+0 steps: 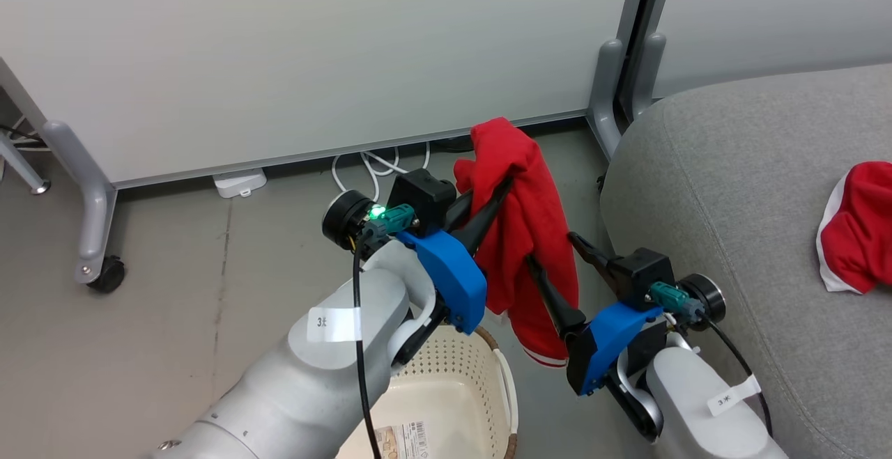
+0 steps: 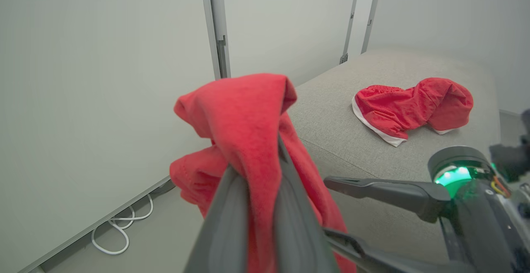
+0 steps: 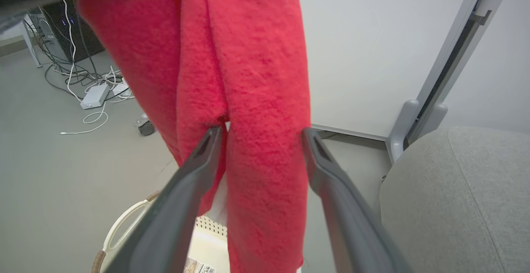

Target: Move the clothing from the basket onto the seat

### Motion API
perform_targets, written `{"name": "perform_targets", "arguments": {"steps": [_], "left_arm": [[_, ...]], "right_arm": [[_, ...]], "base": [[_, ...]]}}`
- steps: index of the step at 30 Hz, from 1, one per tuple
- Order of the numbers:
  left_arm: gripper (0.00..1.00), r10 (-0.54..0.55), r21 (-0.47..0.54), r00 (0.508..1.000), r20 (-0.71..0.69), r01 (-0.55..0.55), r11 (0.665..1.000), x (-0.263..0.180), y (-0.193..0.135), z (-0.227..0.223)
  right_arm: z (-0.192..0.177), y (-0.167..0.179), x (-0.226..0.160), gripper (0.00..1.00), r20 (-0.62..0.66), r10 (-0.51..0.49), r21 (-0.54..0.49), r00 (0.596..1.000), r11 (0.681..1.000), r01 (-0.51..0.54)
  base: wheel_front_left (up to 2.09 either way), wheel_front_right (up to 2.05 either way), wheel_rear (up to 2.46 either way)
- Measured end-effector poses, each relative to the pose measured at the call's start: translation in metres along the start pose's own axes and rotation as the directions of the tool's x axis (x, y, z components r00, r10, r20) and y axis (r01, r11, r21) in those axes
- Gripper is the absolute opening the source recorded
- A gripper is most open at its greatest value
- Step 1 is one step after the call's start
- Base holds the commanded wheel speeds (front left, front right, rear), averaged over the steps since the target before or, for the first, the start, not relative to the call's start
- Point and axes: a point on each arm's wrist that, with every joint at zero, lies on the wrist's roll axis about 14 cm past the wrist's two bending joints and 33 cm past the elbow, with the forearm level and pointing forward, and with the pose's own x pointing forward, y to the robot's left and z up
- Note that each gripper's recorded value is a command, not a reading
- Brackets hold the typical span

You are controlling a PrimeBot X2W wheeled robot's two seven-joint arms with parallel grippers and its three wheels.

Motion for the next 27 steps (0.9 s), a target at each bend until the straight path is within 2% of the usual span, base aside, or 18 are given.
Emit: {"name": "perform_targets", "arguments": {"steps": [11, 25, 27], "left_arm": [[0.00, 0.000, -0.009, 1.000, -0.003, 0.000, 1.000, -0.004, 0.000, -0.002], [0.00, -0.016, -0.012, 1.000, -0.005, 0.016, 1.000, -0.004, -0.005, -0.004], [0.00, -0.014, -0.011, 1.000, -0.004, 0.014, 1.000, -0.004, -0.005, -0.003]], "right_arm": [[-0.014, -0.010, 0.020, 1.00, -0.067, -0.006, -0.004, 0.998, 1.000, 0.006], [-0.002, 0.000, 0.035, 1.00, -0.056, 0.035, 0.038, 0.998, 0.999, -0.033], [-0.003, 0.002, 0.035, 0.00, -0.060, 0.038, 0.050, 0.997, 0.998, -0.035]], "base": [[0.00, 0.00, 0.00], [0.00, 0.00, 0.00], [0.00, 0.00, 0.00]]}}
